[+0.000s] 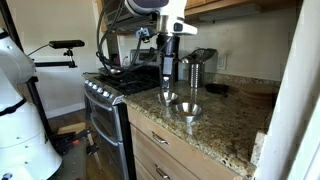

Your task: Pour the contents in the right silver bowl into the other

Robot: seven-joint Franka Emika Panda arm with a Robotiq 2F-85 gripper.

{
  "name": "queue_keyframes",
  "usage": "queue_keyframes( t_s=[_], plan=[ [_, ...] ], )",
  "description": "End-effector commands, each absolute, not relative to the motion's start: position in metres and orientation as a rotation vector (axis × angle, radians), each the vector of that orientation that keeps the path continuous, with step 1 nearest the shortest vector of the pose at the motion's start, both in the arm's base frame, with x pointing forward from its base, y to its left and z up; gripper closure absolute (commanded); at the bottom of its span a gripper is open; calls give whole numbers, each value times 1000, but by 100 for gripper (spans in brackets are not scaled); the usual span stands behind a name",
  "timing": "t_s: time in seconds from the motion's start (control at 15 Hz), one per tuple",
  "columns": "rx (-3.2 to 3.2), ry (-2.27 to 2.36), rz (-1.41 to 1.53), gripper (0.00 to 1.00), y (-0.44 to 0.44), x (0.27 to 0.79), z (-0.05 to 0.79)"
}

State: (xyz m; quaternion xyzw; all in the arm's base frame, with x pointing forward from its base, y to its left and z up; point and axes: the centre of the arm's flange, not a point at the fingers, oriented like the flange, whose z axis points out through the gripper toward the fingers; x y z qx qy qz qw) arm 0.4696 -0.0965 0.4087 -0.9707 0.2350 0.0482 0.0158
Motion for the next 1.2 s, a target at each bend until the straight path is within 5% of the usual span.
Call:
queue_keyframes(
  t_s=[0.0,1.13],
  plan=[
    [-2998,798,132,0,-105,482,389],
    [-2964,889,75,0,-151,529,317]
  ],
)
